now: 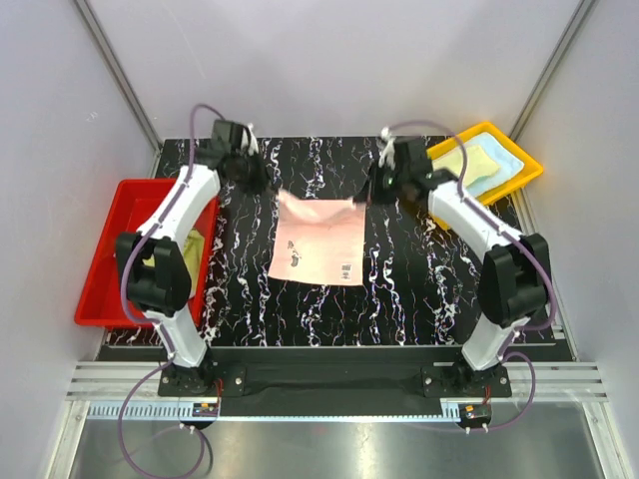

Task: Fold and stack the towels
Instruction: Fold the towel

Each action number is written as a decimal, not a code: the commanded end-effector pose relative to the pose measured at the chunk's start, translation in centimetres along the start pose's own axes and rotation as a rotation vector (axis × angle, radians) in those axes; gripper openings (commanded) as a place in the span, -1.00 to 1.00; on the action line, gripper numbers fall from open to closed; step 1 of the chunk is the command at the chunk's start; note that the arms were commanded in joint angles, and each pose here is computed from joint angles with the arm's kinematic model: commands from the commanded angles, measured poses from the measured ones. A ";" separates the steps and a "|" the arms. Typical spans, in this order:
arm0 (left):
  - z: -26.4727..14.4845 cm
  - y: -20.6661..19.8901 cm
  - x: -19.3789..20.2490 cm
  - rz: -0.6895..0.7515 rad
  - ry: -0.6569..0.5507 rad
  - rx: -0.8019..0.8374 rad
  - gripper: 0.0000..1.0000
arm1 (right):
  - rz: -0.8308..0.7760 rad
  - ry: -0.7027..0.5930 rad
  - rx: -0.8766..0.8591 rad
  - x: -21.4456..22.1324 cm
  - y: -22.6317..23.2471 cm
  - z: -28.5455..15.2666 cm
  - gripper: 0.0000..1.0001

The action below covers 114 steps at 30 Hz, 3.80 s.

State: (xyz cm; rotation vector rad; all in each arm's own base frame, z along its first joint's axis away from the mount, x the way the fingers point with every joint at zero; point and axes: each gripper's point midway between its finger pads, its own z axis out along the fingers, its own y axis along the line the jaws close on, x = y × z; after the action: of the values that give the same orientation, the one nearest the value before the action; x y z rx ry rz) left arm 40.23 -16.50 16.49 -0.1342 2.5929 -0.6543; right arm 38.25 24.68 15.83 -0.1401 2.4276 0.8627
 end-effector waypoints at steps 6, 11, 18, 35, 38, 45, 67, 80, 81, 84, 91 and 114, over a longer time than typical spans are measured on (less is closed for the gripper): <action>1.2 -4.3 -12.3 -0.016 -0.208 0.368 -1.00 | -0.094 -0.259 -0.057 -14.2 0.4 0.6 -1.00; 3.2 -4.9 -16.6 0.024 -0.247 0.474 -1.00 | -0.118 -0.312 -0.103 -18.0 -0.9 3.1 -1.00; 3.7 -4.6 -20.7 0.012 -0.330 0.566 -1.00 | -0.163 -0.304 -0.094 -19.2 -2.2 5.6 -1.00; 3.2 3.2 -5.6 -0.001 0.034 0.220 -1.00 | -0.058 -0.017 -0.119 -4.9 -3.3 3.5 -1.00; 3.2 4.4 -1.8 -0.026 0.116 0.180 -1.00 | -0.031 0.064 -0.095 -0.6 -4.2 3.5 -1.00; 2.7 5.8 4.5 -0.067 0.238 0.146 -1.00 | 0.049 0.176 -0.069 5.8 -4.8 2.7 -1.00; 1.6 7.2 11.8 -0.076 0.319 0.014 -1.00 | 0.026 0.187 -0.092 10.1 -1.5 0.5 -1.00; -0.9 6.0 15.9 -0.082 0.353 -0.008 -1.00 | 0.043 0.246 -0.034 15.7 -1.4 -3.9 -1.00; -0.5 6.1 16.4 -0.078 0.353 -0.006 -1.00 | 0.046 0.217 -0.067 15.6 -0.7 -3.6 -1.00; 0.5 6.8 18.5 -0.074 0.389 -0.033 -1.00 | 0.060 0.230 -0.126 17.7 -0.1 -2.5 -1.00; 1.3 8.6 20.4 -0.059 0.426 -0.120 -1.00 | 0.096 0.254 -0.082 20.1 -1.9 -0.8 -1.00; 1.0 10.1 20.2 -0.035 0.420 -0.214 -1.00 | 0.110 0.222 -0.140 21.3 1.7 -1.9 -1.00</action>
State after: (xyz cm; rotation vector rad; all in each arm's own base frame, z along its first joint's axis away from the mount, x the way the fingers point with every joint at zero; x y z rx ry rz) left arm 23.85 -12.85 4.55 -0.1231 3.0208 -0.5182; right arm 19.38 26.19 7.17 -0.2125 2.6098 1.0903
